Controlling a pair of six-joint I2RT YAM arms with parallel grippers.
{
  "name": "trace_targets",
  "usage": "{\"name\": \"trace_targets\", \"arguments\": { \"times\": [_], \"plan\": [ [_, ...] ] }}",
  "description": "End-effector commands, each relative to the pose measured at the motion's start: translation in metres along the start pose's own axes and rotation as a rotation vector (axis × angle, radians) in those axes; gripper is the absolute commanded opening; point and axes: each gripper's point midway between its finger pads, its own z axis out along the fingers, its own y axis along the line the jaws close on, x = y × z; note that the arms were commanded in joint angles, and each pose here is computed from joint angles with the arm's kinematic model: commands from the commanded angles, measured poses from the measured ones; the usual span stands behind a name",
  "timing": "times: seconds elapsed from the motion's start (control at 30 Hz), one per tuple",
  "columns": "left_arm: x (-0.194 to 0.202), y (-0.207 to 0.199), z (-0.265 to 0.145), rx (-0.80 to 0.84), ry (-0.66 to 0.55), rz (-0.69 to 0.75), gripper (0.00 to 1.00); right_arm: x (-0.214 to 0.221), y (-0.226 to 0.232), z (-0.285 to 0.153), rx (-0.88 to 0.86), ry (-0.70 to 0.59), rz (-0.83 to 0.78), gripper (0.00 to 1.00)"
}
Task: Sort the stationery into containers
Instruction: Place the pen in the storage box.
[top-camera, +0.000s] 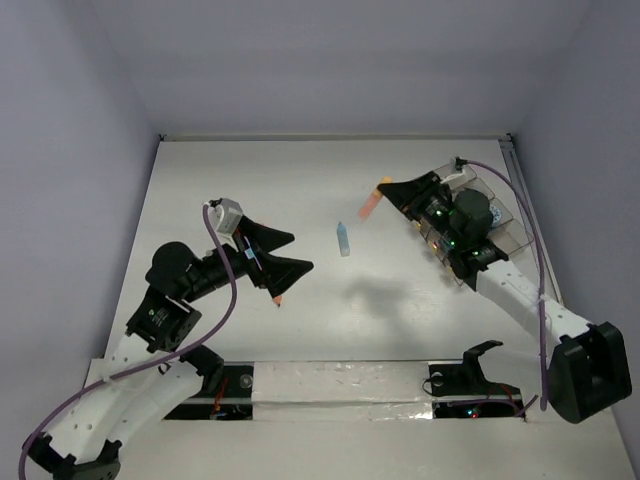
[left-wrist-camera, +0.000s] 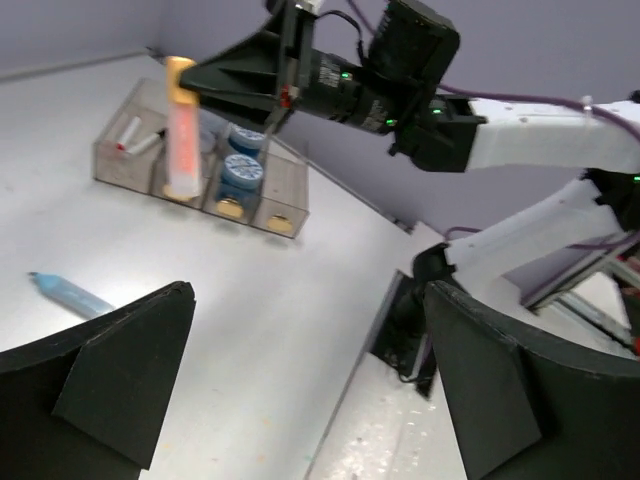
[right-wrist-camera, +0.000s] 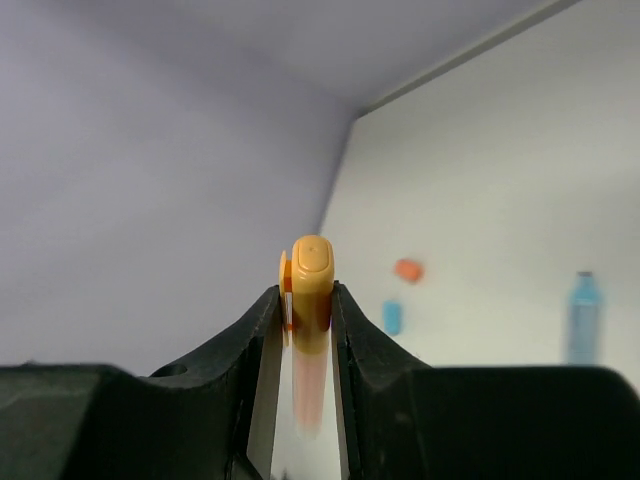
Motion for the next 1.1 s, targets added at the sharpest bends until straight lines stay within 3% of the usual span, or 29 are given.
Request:
{"name": "trace_targets", "arguments": {
  "times": [0.0, 0.27, 0.5, 0.63, 1.07],
  "plan": [
    [-0.008, 0.015, -0.010, -0.102, -0.006, 0.142, 0.99, -0.033, -0.035, -0.027, 0.150, -0.102, -0.050, 0.00],
    [0.014, 0.039, -0.026, -0.238, 0.010, 0.194, 0.99, -0.101, -0.145, -0.152, 0.753, -0.360, -0.153, 0.00],
    [0.006, 0.047, -0.043, -0.354, -0.041, 0.210, 0.99, -0.123, -0.195, -0.230, 1.129, -0.441, -0.204, 0.00],
    [0.007, 0.044, -0.044, -0.346, -0.043, 0.209, 0.99, -0.134, -0.210, -0.247, 1.211, -0.458, -0.194, 0.00],
    [0.006, 0.043, -0.046, -0.351, -0.052, 0.209, 0.99, -0.138, -0.253, -0.241, 1.233, -0.389, -0.128, 0.00]
  ]
}}
